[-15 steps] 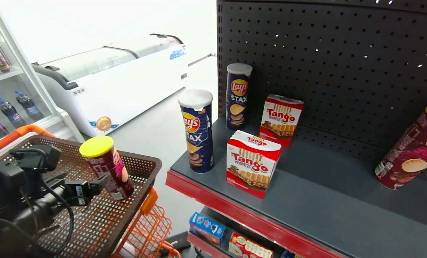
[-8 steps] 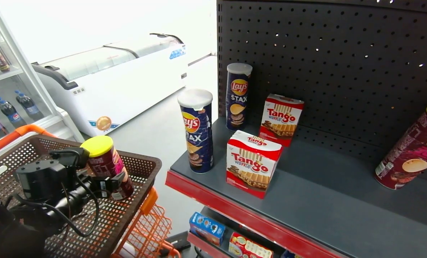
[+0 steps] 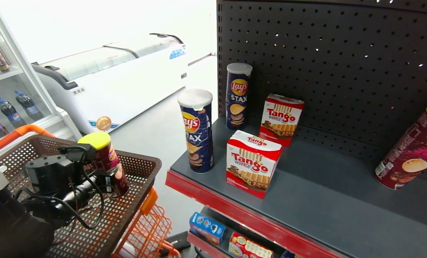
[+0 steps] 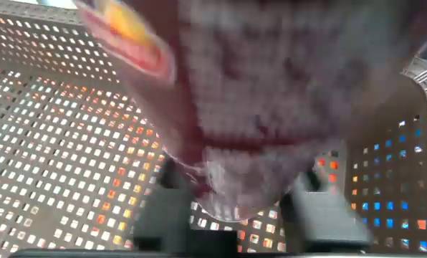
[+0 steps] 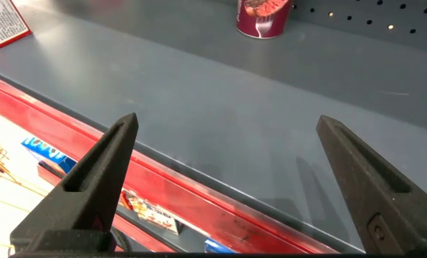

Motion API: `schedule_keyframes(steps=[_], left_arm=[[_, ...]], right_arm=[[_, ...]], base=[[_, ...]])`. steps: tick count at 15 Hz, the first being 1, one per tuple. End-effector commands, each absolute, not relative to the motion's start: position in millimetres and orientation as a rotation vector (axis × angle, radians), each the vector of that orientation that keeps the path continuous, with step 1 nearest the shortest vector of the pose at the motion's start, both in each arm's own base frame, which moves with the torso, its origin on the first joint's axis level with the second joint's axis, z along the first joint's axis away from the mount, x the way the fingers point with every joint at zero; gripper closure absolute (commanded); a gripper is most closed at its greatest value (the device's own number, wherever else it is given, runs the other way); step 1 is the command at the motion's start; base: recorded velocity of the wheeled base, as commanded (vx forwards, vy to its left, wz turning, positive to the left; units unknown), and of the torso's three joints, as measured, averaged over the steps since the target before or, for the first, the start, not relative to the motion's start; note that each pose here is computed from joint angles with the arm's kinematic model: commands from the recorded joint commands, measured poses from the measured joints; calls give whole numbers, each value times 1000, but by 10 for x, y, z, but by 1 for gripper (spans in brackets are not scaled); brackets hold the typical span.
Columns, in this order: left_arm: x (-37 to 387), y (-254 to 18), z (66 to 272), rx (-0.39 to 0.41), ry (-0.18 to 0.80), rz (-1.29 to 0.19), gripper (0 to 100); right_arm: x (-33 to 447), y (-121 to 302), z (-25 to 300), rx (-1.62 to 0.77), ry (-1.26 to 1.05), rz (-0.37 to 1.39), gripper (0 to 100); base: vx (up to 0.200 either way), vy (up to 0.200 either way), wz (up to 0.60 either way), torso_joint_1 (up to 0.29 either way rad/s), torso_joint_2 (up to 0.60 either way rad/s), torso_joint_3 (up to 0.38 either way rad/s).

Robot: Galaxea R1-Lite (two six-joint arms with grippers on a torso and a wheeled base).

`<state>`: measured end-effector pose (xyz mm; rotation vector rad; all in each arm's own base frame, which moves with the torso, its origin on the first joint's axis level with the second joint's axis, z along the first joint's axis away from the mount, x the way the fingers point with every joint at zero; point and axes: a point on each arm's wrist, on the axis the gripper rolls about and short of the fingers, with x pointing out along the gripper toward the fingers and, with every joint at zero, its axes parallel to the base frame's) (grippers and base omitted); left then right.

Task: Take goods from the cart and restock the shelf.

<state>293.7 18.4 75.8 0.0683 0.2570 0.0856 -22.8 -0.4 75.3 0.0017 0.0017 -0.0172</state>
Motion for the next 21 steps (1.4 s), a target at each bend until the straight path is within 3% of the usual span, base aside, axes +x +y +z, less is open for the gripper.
schedule_keyframes(steps=[1, 3, 6, 7, 8, 16, 21], left_arm=[[2832, 145, 1074, 62, 167, 36, 100], [2636, 88, 1323, 51, 145, -58, 100], [2447, -70, 1653, -6, 29, -127, 100], [2447, -70, 1653, -6, 29, -127, 100], [2262, -126, 1820, -7, 19, -156, 100], [1740, -486, 1904, 2, -16, -554, 100], [1687, -571, 1885, 6, -13, -640, 100]], right_arm=[[-228, -4, 753, 2, 2, -17, 0], [-228, -4, 753, 2, 2, -17, 0], [-228, -4, 753, 2, 2, -17, 0], [-228, -4, 753, 2, 2, -17, 0], [-228, -4, 753, 2, 2, -18, 0], [-228, -4, 753, 2, 2, -18, 0], [-228, -4, 753, 2, 2, -17, 0]], base=[[0, 0, 0, 0, 0, 0], [0, 0, 0, 0, 0, 0], [0, 0, 0, 0, 0, 0], [0, 0, 0, 0, 0, 0], [0, 0, 0, 0, 0, 0], [0, 0, 0, 0, 0, 0], [0, 0, 0, 0, 0, 0]])
